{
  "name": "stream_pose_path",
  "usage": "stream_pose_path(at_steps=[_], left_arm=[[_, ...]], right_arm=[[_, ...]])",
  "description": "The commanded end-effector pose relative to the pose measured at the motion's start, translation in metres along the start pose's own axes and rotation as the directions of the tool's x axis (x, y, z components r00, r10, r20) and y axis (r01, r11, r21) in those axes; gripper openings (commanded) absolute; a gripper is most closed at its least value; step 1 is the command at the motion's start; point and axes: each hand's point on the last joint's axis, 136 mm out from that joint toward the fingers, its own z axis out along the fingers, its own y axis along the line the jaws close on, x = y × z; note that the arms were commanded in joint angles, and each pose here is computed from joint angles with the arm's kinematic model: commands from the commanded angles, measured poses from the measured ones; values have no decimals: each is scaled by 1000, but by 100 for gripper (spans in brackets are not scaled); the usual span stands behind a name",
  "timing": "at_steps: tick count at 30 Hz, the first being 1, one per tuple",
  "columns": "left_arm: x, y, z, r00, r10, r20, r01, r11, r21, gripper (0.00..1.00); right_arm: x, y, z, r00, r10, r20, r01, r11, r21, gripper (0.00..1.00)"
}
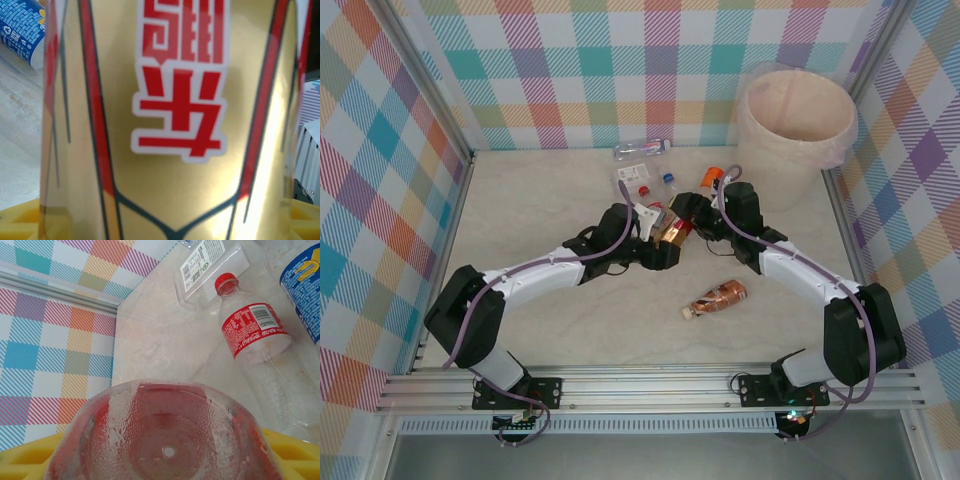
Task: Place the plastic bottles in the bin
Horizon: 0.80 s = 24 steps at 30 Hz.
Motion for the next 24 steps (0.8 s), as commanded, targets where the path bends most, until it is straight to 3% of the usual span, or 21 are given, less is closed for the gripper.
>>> stream_pose_path(at_steps=[1,6,11,16,21,24], left_arm=[[-23,-18,0,998,21,63,-24,999,47,68],[-24,-18,-1,998,14,66,-17,999,43,74],[-29,-10,-7,996,-8,91,8,1000,-5,98],[-46,-9,-27,979,-22,203,28,999,-27,100],[-53,20,-58,945,-25,325,94,976,-198,100],[-50,56,-85,919,-35,394,199,902,-383,100]], right_arm=[[-9,15,-4,999,-46,25,47,998,-29,65],[-8,16,-6,998,-64,16,64,998,-16,62],[-18,12,-16,992,-118,55,115,992,59,60],[-36,8,-33,976,-192,105,174,972,158,60],[-65,9,-55,950,-255,178,212,950,229,59],[-86,9,-68,933,-285,222,222,937,269,59]])
